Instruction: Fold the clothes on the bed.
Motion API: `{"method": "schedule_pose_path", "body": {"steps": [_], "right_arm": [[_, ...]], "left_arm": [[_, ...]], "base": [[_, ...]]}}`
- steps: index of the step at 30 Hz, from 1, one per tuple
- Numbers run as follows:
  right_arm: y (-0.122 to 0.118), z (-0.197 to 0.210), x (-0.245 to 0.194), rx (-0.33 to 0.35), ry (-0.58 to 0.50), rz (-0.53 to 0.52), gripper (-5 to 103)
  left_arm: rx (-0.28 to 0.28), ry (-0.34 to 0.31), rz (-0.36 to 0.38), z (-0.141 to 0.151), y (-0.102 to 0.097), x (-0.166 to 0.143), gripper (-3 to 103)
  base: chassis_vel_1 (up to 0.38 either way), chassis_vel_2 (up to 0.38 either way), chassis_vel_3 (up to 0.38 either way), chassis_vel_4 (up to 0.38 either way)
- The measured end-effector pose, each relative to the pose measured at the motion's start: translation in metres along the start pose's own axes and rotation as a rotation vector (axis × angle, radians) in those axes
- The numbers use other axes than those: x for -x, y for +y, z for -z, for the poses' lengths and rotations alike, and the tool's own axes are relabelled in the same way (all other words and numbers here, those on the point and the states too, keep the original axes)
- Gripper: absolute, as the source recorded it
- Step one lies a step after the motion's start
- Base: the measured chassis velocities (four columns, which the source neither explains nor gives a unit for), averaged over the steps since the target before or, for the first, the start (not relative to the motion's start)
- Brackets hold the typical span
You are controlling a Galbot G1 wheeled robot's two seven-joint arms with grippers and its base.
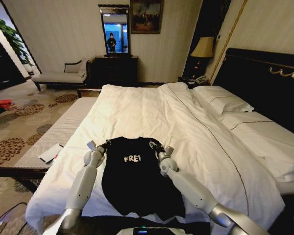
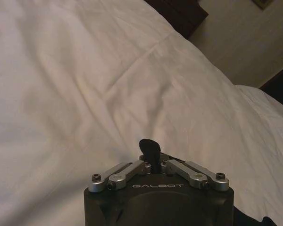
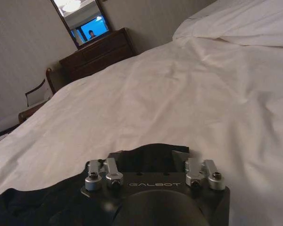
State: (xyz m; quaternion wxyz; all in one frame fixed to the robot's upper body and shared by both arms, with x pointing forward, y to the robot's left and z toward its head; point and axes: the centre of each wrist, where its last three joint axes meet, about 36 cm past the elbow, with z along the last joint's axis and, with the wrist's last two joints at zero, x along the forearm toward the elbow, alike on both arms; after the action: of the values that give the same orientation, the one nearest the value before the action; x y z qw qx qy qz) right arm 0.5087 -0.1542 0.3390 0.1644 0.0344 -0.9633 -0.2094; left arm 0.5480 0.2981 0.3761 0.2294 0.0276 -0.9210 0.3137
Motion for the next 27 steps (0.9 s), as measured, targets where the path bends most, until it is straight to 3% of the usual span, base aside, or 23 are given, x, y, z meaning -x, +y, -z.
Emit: {"method": "schedule_pose_path", "body": {"steps": [4, 7, 10, 13, 15, 16, 27], "right_arm": [[-0.003, -0.001, 0.002, 0.004, 0.005, 0.009, 49], [-0.002, -0.001, 0.003, 0.011, 0.009, 0.020, 32], [0.001, -0.003, 0.003, 0.014, 0.011, 0.026, 28], [0.005, -0.005, 0.004, 0.013, 0.013, 0.032, 12], [0.005, -0.005, 0.004, 0.012, 0.012, 0.033, 12], [0.005, -0.006, 0.004, 0.010, 0.010, 0.034, 2], [0.003, 0.009, 0.009, 0.035, -0.065, 0.053, 0]], "left_arm": [[0.005, -0.006, -0.003, 0.003, -0.001, -0.002, 3], [0.010, -0.010, -0.002, 0.005, 0.000, -0.003, 3], [0.013, -0.012, -0.002, 0.007, 0.001, -0.003, 3], [0.017, -0.016, 0.000, 0.009, 0.001, -0.004, 3], [0.018, -0.016, 0.000, 0.009, 0.002, -0.004, 3], [0.019, -0.018, 0.001, 0.010, 0.002, -0.005, 3], [0.010, -0.052, -0.018, 0.017, -0.002, -0.004, 3]], "base": [[0.000, 0.000, 0.000, 0.000], [0.000, 0.000, 0.000, 0.000], [0.000, 0.000, 0.000, 0.000], [0.000, 0.000, 0.000, 0.000], [0.000, 0.000, 0.000, 0.000], [0.000, 0.000, 0.000, 0.000], [0.000, 0.000, 0.000, 0.000]]}}
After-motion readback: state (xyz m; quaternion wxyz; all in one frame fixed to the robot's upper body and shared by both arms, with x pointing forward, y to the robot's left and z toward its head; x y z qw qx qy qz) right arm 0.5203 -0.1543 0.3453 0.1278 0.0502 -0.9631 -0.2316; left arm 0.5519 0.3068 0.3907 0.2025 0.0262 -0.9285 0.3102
